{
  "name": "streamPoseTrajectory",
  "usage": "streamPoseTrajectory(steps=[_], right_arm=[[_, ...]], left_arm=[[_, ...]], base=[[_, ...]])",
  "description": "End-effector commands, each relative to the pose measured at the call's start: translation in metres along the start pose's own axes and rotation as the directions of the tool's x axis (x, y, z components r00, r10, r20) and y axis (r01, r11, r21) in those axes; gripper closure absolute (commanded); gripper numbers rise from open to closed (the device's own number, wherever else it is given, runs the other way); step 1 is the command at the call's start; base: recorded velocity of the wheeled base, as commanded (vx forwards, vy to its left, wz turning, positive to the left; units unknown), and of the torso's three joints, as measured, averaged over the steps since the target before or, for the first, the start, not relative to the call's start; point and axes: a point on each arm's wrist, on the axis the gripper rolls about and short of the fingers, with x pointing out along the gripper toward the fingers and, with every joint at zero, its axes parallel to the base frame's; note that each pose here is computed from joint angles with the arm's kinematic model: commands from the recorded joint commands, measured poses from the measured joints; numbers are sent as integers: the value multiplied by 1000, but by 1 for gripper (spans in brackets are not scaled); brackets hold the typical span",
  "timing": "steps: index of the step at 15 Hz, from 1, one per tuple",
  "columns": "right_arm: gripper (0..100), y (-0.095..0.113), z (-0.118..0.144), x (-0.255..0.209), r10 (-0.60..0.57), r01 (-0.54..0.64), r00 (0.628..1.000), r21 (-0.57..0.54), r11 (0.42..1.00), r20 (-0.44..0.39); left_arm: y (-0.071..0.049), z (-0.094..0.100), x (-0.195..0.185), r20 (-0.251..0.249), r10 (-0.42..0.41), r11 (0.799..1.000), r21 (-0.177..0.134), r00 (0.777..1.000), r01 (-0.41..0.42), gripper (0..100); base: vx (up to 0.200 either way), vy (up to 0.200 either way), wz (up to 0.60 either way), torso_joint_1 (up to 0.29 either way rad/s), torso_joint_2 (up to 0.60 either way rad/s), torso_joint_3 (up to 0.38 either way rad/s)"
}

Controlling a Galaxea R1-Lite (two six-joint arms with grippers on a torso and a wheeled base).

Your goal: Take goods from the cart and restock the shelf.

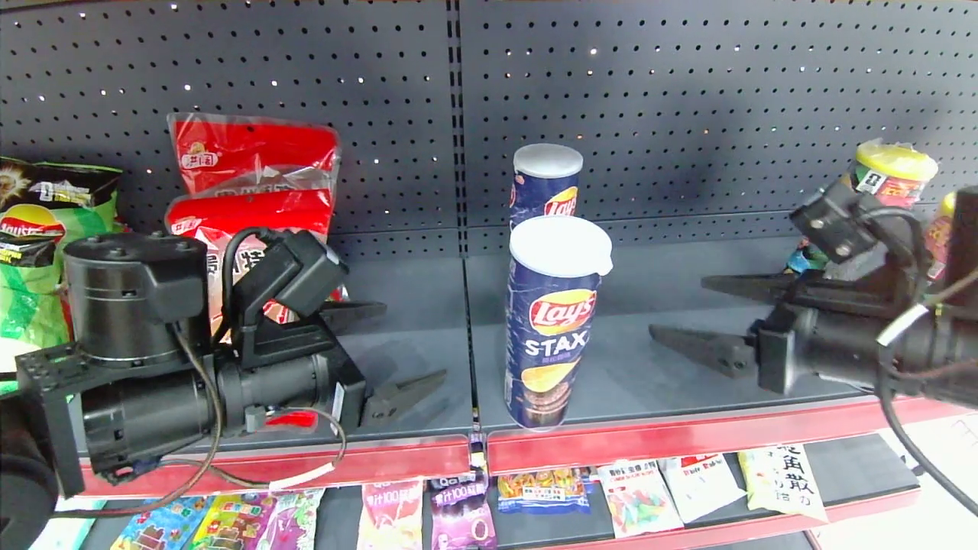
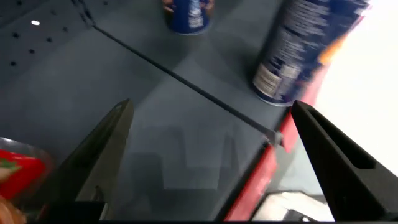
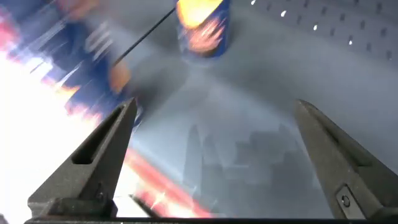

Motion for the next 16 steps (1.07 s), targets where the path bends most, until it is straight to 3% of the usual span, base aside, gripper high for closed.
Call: streamPoseTrajectory(steps=[1, 2, 3, 11, 16], right_arm=[[0, 22, -20, -63, 14, -12, 996, -27, 1000, 87], [0, 22, -20, -65, 12, -10, 996, -27, 1000, 90], [0, 23, -21, -78, -8, 12, 992, -30, 999, 127], [0, 19, -15, -83, -48, 50, 987, -11, 999, 154], [0, 17, -11, -79, -47, 50, 987, -11, 999, 153]], left_arm=[[6, -3, 23, -16, 20, 1000, 6, 1000, -20, 0], [6, -4, 25, -19, 23, 1000, 9, 1000, -22, 0], [3, -6, 40, -43, 35, 999, 39, 998, -33, 0], [-11, -13, 56, -79, -25, 998, 47, 997, 29, 0], [-13, -17, 62, -95, -37, 998, 55, 995, 42, 0]], base=[[0, 0, 0, 0, 0, 0], [0, 0, 0, 0, 0, 0], [0, 0, 0, 0, 0, 0], [0, 0, 0, 0, 0, 0], [0, 0, 0, 0, 0, 0]])
